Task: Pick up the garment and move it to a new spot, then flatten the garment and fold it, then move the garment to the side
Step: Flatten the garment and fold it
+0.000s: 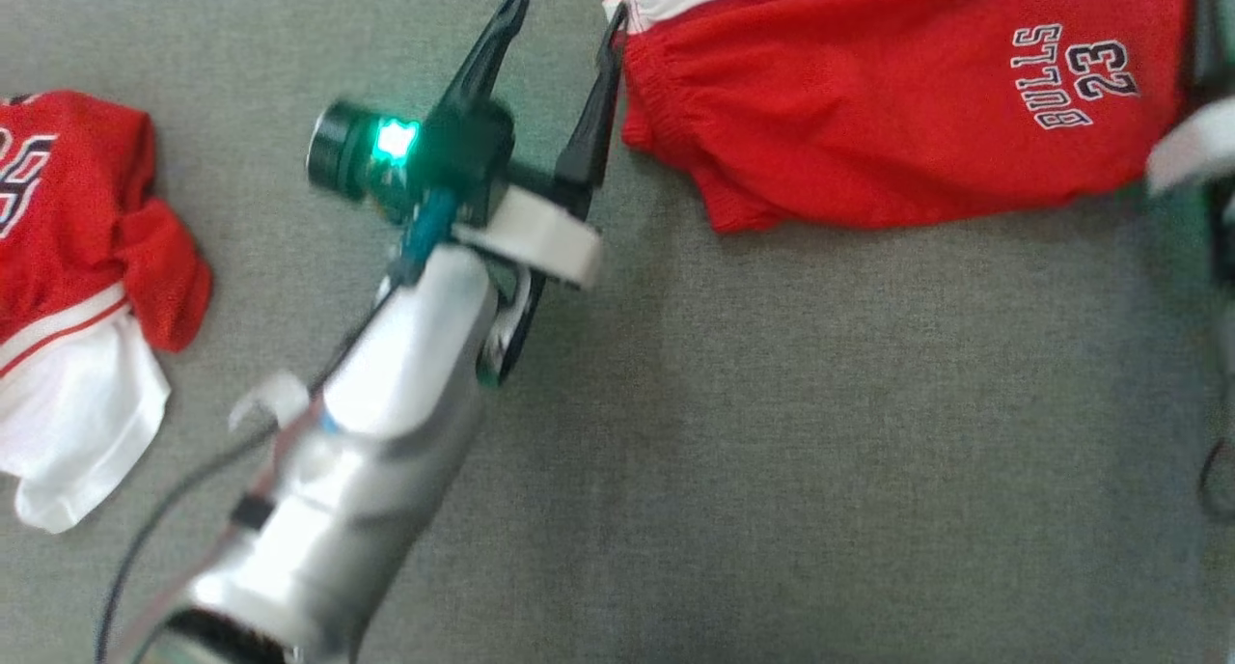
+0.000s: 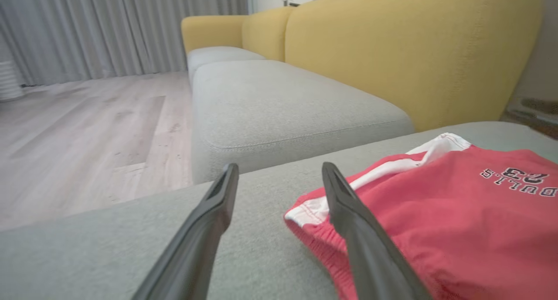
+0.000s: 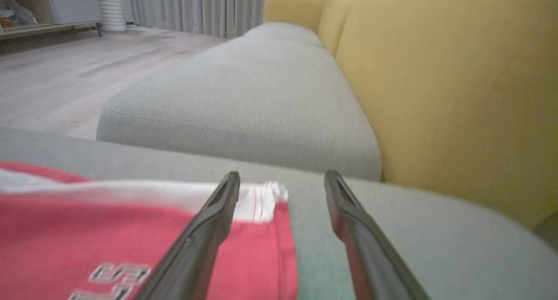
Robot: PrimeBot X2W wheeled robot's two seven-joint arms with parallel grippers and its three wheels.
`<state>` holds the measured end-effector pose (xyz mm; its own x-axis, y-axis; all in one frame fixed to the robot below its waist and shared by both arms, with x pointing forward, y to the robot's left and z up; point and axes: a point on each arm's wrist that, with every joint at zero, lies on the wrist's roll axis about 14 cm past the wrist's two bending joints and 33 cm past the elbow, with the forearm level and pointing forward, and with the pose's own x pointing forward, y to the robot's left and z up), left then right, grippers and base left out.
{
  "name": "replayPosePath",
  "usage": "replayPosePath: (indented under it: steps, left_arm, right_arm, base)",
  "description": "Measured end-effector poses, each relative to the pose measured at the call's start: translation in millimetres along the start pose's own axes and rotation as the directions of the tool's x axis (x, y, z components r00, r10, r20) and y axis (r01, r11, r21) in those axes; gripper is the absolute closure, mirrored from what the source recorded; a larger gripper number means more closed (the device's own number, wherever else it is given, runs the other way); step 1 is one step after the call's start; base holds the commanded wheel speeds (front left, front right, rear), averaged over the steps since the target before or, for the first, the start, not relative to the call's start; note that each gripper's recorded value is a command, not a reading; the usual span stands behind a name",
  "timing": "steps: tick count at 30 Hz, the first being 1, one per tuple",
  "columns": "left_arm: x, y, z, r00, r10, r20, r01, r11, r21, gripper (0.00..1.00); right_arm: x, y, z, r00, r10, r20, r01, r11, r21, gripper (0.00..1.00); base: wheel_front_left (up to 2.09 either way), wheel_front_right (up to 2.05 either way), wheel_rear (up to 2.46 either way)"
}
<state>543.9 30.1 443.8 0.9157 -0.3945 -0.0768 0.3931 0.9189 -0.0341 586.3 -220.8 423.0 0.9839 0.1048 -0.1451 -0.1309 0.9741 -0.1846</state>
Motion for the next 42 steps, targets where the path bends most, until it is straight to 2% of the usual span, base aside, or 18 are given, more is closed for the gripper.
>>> replayPosePath:
  steps: [5, 9, 13, 14, 15, 16, 21, 24, 29, 33, 35, 39, 42]
  left_arm:
    - [-36, 13, 10, 0.992, 0.119, 0.048, -0.118, 0.993, -0.024, 0.00]
    - [-69, 26, 21, 0.975, 0.203, 0.092, -0.202, 0.979, -0.021, 0.00]
    - [-95, 31, 20, 0.965, 0.244, 0.094, -0.243, 0.970, -0.018, 0.00]
    - [-103, 33, 20, 0.961, 0.260, 0.092, -0.259, 0.966, -0.023, 0.00]
    - [-111, 35, 20, 0.958, 0.274, 0.090, -0.272, 0.962, -0.026, 0.00]
    - [-117, 35, 21, 0.954, 0.284, 0.090, -0.283, 0.959, -0.026, 0.00]
    - [-141, 42, 34, 0.935, 0.334, 0.122, -0.332, 0.943, -0.033, 0.00]
    - [-153, 42, 39, 0.926, 0.353, 0.131, -0.350, 0.936, -0.043, 0.00]
    - [-163, 35, 44, 0.925, 0.351, 0.147, -0.346, 0.937, -0.056, 0.00]
    - [-160, 30, 52, 0.928, 0.330, 0.171, -0.325, 0.944, -0.058, 0.00]
    - [-157, 26, 56, 0.932, 0.312, 0.183, -0.306, 0.950, -0.061, 0.00]
    - [-158, 20, 60, 0.937, 0.291, 0.195, -0.284, 0.957, -0.062, 0.00]
    - [-163, 15, 58, 0.940, 0.284, 0.189, -0.278, 0.959, -0.059, 0.00]
  right_arm:
    - [-35, 9, -59, 0.982, -0.014, -0.189, 0.040, 0.990, 0.135, 0.00]
    - [-35, 8, -68, 0.962, -0.018, -0.273, 0.074, 0.978, 0.196, 0.00]
    - [-33, 11, -75, 0.939, -0.003, -0.344, 0.092, 0.966, 0.242, 0.00]
    - [-32, 11, -76, 0.932, 0.001, -0.363, 0.103, 0.958, 0.268, 0.03]
    - [-31, 12, -76, 0.925, 0.007, -0.380, 0.113, 0.950, 0.293, 0.54]
    - [-30, 13, -76, 0.919, 0.012, -0.394, 0.122, 0.942, 0.313, 0.99]
    - [-31, 21, -62, 0.919, 0.052, -0.391, 0.092, 0.936, 0.340, 1.00]
    - [-41, 12, -53, 0.930, 0.044, -0.366, 0.062, 0.960, 0.273, 1.00]
    - [-74, -42, -50, 0.928, -0.055, -0.368, 0.106, 0.987, 0.120, 1.00]
    - [-98, -89, -43, 0.919, -0.151, -0.363, 0.166, 0.986, 0.009, 1.00]
    - [-104, -100, -38, 0.921, -0.173, -0.348, 0.177, 0.984, -0.020, 1.00]
    - [-93, -84, -5, 0.961, -0.137, -0.241, 0.131, 0.990, -0.043, 1.00]
    - [-75, -55, 31, 0.989, -0.069, -0.134, 0.063, 0.997, -0.047, 1.00]
  base:
    - [0.00, 0.00, 0.00]
    - [0.00, 0.00, 0.00]
    - [0.00, 0.00, 0.00]
    - [0.00, 0.00, 0.00]
    - [0.00, 0.00, 0.00]
    - [0.00, 0.00, 0.00]
    - [0.00, 0.00, 0.00]
    - [0.00, 0.00, 0.00]
    - [0.00, 0.00, 0.00]
    - [0.00, 0.00, 0.00]
    - [0.00, 0.00, 0.00]
    - [0.00, 0.00, 0.00]
    - [0.00, 0.00, 0.00]
